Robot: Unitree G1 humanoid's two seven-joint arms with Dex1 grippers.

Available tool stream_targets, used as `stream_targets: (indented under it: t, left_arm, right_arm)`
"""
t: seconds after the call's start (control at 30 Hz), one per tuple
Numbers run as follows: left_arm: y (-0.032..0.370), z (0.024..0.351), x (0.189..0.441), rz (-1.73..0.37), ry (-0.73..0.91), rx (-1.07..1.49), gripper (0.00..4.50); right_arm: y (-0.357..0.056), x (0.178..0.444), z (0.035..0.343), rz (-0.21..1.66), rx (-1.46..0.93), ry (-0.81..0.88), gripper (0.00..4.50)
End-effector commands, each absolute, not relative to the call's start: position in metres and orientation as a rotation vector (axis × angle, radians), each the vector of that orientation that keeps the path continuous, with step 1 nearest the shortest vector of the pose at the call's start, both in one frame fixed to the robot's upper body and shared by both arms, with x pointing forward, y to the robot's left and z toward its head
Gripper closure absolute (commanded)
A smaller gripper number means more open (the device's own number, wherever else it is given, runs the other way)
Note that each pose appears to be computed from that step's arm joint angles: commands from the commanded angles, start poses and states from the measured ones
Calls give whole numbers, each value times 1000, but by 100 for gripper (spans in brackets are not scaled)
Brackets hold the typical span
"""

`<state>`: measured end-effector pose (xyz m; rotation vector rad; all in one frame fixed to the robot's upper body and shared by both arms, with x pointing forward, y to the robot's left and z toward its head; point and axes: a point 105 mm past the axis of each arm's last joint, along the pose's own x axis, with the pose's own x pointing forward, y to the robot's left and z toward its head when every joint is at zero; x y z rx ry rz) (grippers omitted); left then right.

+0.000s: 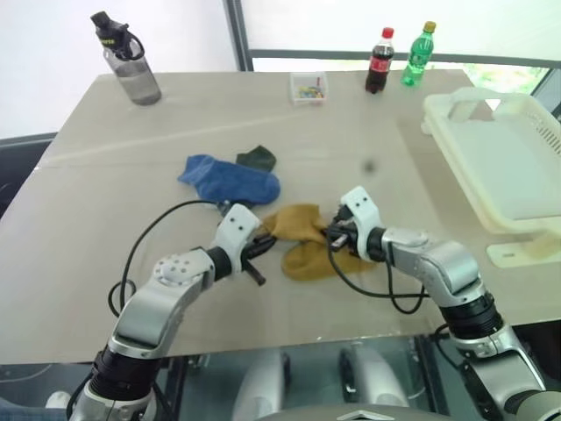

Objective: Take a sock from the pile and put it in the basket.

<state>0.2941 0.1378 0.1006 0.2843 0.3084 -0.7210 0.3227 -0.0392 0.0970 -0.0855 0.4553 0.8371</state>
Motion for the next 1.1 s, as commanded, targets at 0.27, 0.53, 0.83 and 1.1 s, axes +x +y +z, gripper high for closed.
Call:
stream_targets:
  t: [0.27,0.53,0.83,1.1]
  left_arm:
    - [112,133,283,-791,184,163,450]
    - [91,144,257,-877,224,25,450]
    - [102,143,271,-806,224,61,450]
    - [103,147,287,-771,181,98,450]
  right_arm:
    - [-46,310,150,923,63,268,445]
    - [-68,285,166,938,44,260,445]
    - [-67,303,144,829,42,317,445]
    - [-67,317,133,774,55,301,375]
